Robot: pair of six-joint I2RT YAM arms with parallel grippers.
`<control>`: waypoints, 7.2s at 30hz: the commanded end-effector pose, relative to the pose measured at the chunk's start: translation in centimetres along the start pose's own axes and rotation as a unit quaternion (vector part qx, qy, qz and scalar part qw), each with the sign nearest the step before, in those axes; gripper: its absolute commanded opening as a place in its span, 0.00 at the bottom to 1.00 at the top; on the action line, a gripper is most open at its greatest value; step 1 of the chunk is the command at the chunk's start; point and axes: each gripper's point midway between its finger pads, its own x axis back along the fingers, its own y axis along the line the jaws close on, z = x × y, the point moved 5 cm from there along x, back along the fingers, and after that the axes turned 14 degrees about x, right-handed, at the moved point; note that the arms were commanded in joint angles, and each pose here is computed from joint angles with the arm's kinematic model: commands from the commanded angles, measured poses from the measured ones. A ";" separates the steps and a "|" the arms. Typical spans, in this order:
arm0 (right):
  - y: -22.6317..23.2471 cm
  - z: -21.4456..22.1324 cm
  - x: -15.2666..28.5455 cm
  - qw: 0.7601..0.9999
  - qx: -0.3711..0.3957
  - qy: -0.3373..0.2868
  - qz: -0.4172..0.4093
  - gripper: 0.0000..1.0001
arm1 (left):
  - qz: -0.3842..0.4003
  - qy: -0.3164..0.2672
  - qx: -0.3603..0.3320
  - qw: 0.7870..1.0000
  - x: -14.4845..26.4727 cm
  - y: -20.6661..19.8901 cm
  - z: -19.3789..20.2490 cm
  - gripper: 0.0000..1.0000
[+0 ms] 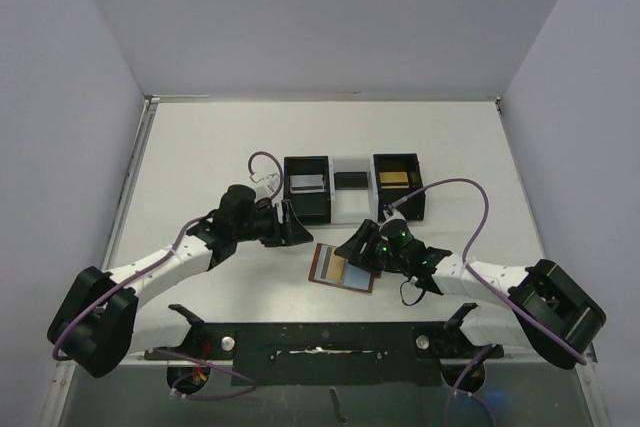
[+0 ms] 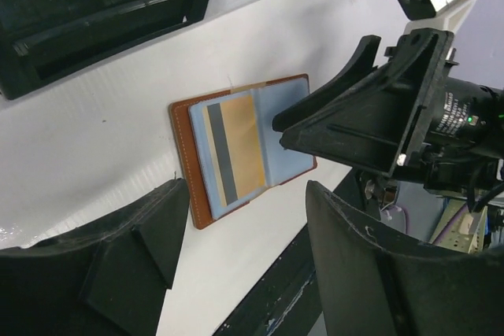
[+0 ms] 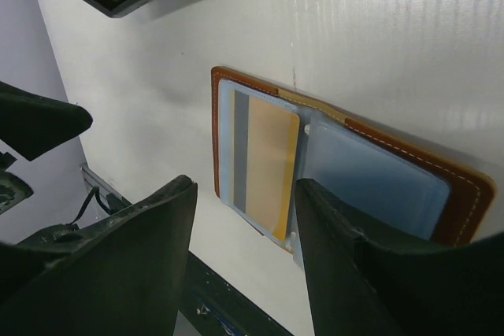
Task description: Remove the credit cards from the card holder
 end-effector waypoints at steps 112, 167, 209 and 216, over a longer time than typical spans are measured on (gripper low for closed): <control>-2.7 0.0 0.5 0.998 -0.042 0.043 0.016 0.07 | -0.160 0.077 0.003 0.984 -8.4 3.4 5.4 0.08; -1.9 -0.7 -0.1 0.997 -0.004 0.072 -0.020 0.12 | -0.168 0.054 -0.060 0.983 -9.2 2.1 6.7 0.19; -3.1 -1.1 0.3 0.996 -0.017 0.081 -0.032 0.10 | -0.158 0.068 -0.078 0.982 -9.2 -0.2 5.8 0.16; -2.4 -1.1 0.3 0.995 -0.035 0.074 -0.056 0.16 | -0.173 0.076 -0.061 0.980 -9.8 1.0 6.4 0.13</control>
